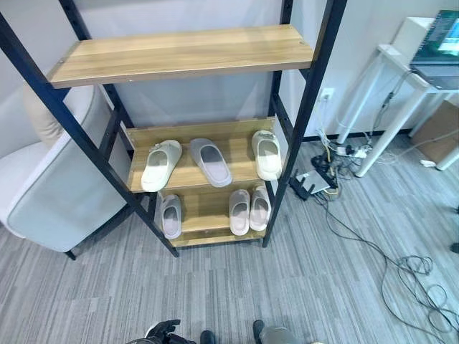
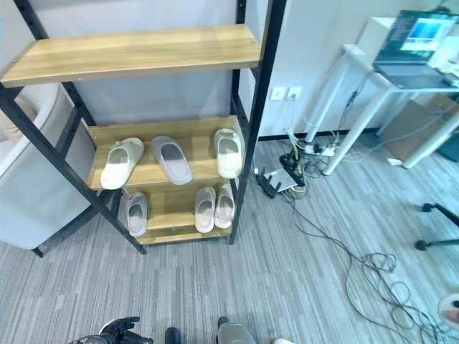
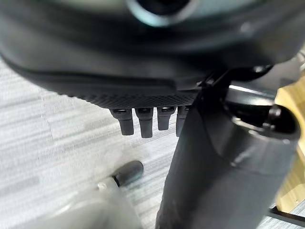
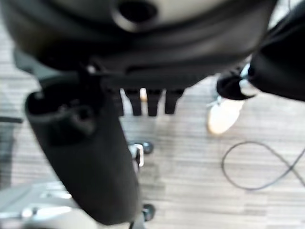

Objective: Arrange the slippers neatly on the shoe rack.

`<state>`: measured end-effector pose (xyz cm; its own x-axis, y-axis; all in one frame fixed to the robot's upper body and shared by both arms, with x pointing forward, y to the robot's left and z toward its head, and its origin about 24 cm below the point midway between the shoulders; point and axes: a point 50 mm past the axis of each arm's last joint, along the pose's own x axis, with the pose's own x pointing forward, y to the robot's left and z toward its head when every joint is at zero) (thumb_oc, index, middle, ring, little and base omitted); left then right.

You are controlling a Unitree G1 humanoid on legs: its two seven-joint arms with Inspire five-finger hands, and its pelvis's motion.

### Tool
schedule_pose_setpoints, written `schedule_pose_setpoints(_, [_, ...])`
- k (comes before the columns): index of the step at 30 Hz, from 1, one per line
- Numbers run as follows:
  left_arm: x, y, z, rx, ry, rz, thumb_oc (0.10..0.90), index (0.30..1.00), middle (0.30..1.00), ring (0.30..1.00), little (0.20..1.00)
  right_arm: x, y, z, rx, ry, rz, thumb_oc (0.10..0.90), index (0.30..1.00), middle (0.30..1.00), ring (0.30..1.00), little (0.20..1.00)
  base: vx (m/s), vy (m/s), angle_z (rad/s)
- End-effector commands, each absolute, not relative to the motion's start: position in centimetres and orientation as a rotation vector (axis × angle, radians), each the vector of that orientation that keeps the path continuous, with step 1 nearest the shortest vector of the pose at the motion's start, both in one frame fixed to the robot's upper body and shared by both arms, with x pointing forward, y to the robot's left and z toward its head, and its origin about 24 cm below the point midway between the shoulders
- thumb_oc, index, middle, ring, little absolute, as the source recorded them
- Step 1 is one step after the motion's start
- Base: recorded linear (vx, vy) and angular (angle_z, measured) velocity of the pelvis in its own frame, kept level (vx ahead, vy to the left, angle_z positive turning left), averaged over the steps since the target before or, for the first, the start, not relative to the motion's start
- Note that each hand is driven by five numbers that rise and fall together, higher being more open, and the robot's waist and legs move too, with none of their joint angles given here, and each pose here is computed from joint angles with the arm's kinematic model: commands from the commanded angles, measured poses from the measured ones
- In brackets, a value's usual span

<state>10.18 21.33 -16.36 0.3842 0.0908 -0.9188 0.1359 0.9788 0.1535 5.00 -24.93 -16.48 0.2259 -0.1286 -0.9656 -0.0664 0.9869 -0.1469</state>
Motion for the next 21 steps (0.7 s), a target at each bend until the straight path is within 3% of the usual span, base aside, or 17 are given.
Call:
schedule_pose_setpoints(1, [10.5,23.3,-15.8,0.266,1.147,0.006,0.8,0.9,0.9,0.9,0.9,7.0,-25.7,-15.9,-0.191,1.256,-0.06,0.8,0.9,0.9,0.9,0.9,0.07,-0.125,0.08])
schedule_pose_setpoints(8, [10.3,22.8,-16.0,0.267,1.154,-0.013,0.8,0.9,0.9,0.9,0.9,7.2,-25.2,-15.9,-0.19,1.248,-0.026,0.8,0.9,0.9,0.9,0.9,0.01,-0.051,0.08])
schedule_pose_setpoints(9, [8.3,21.9,-16.7,0.138,1.24,0.015,0.8,0.9,0.9,0.9,0.9,2.3,-23.0,-17.2,-0.018,1.43,-0.057,0.8,0.9,0.9,0.9,0.9,0.0,-0.035,0.02])
schedule_pose_setpoints(10, [8.3,21.9,-16.7,0.113,1.236,0.036,0.8,0.9,0.9,0.9,0.9,2.0,-23.2,-17.2,-0.031,1.44,-0.059,0.8,0.9,0.9,0.9,0.9,0.0,0.0,0.0])
schedule_pose_setpoints(21, [9.5,22.6,-16.3,0.072,1.194,0.112,0.8,0.9,0.9,0.9,0.9,3.4,-24.1,-16.9,-0.057,1.393,-0.091,0.8,0.9,0.9,0.9,0.9,-0.02,-0.066,0.14])
